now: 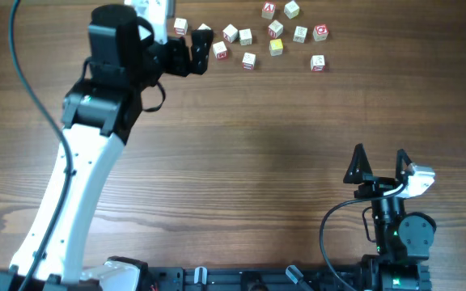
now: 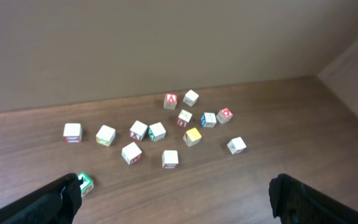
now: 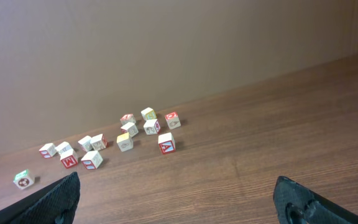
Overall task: Form a circle
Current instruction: 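Reach the left gripper to the block cluster and grasp the 'O' block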
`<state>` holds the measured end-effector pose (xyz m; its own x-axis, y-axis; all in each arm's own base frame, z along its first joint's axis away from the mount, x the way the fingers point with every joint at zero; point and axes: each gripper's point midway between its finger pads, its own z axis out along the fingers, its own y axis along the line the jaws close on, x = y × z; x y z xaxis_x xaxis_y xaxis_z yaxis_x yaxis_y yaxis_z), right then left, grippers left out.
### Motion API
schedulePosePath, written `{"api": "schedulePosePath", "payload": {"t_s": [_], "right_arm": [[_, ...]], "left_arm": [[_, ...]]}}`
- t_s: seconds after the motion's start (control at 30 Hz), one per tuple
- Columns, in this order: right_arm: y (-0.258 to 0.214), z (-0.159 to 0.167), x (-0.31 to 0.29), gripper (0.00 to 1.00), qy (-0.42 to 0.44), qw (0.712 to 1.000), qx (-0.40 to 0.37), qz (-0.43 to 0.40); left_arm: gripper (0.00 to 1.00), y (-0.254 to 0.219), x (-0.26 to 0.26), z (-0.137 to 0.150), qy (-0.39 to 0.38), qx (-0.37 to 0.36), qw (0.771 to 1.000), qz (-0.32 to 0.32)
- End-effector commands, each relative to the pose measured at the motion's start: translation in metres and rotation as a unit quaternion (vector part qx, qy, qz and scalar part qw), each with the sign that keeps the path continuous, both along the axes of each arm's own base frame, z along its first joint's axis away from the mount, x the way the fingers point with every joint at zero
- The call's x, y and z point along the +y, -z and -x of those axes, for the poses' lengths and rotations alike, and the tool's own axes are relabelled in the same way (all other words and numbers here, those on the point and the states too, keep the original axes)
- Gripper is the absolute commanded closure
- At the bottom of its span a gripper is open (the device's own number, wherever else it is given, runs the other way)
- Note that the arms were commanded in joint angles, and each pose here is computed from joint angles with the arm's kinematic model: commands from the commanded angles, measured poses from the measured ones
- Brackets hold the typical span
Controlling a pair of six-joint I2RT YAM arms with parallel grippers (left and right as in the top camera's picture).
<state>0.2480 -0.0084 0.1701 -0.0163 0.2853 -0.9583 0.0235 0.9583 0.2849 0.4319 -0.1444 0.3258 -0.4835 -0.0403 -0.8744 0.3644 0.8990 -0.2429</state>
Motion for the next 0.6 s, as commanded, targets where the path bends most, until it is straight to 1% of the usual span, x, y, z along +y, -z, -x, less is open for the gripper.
{"api": "schedulePosePath", "payload": {"t_s": [0.0, 0.2, 0.27, 0.3, 0.33, 0.4, 0.57], "right_arm": [[0.000, 0.000, -0.002, 0.00, 0.004, 1.000, 0.000, -0.002], [0.000, 0.000, -0.002, 0.00, 0.005, 1.000, 0.000, -0.002], [0.000, 0.000, -0.002, 0.00, 0.004, 1.000, 0.000, -0.002], [0.000, 0.000, -0.002, 0.00, 0.005, 1.000, 0.000, -0.001], [0.000, 0.000, -0.002, 0.00, 0.005, 1.000, 0.000, -0.001], [0.000, 0.000, -0.002, 0.00, 0.005, 1.000, 0.000, -0.001], [0.000, 0.000, -0.002, 0.00, 0.005, 1.000, 0.000, -0.001]], "left_arm": [[0.00, 0.037, -0.005, -0.036, -0.027, 0.030, 0.999, 0.012], [0.00, 0.104, -0.027, -0.091, -0.062, 0.056, 0.995, 0.052], [0.00, 0.128, -0.037, -0.101, -0.058, 0.063, 0.995, 0.049], [0.01, 0.144, -0.040, -0.106, -0.064, 0.070, 0.994, 0.046], [0.00, 0.161, -0.039, -0.111, -0.087, 0.080, 0.992, 0.042], [0.00, 0.181, -0.038, -0.118, -0.106, 0.083, 0.990, 0.033], [0.01, 0.222, -0.045, -0.133, -0.107, 0.083, 0.990, 0.036]]}}
